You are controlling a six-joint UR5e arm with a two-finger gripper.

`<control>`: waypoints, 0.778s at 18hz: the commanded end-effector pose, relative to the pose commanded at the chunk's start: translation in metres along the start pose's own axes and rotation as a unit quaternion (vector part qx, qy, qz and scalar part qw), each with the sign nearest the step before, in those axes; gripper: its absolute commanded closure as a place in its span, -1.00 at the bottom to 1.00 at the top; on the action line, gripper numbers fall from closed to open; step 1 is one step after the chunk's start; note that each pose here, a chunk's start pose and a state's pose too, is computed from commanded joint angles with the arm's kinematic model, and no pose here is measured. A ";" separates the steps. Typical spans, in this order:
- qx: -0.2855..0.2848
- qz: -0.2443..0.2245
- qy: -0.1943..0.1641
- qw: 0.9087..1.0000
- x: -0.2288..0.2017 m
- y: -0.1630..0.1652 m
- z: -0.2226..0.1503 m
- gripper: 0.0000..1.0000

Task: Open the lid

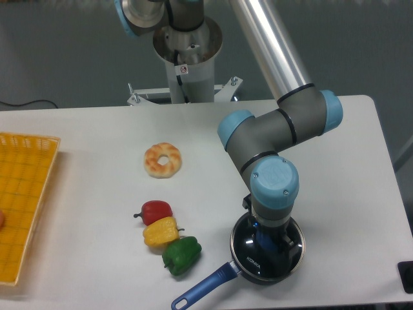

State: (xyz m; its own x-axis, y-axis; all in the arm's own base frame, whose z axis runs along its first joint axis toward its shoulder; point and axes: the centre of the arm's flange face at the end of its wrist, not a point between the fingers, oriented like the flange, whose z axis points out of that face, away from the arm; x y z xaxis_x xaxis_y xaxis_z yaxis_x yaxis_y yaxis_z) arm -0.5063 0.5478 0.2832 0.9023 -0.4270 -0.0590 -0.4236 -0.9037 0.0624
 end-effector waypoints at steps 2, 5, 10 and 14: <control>0.002 0.002 0.000 1.000 0.001 -0.001 0.000 -1.00; 0.004 0.005 0.000 1.000 0.000 -0.001 0.000 -1.00; 0.009 0.005 0.000 1.000 0.000 -0.002 -0.001 -1.00; 0.010 0.006 -0.001 1.000 -0.001 -0.002 -0.002 -1.00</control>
State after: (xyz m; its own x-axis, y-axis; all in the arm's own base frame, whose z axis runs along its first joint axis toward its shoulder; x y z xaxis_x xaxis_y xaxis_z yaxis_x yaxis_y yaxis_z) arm -0.5060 0.5500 0.2855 0.8971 -0.4377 -0.0603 -0.4358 -0.8990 0.0424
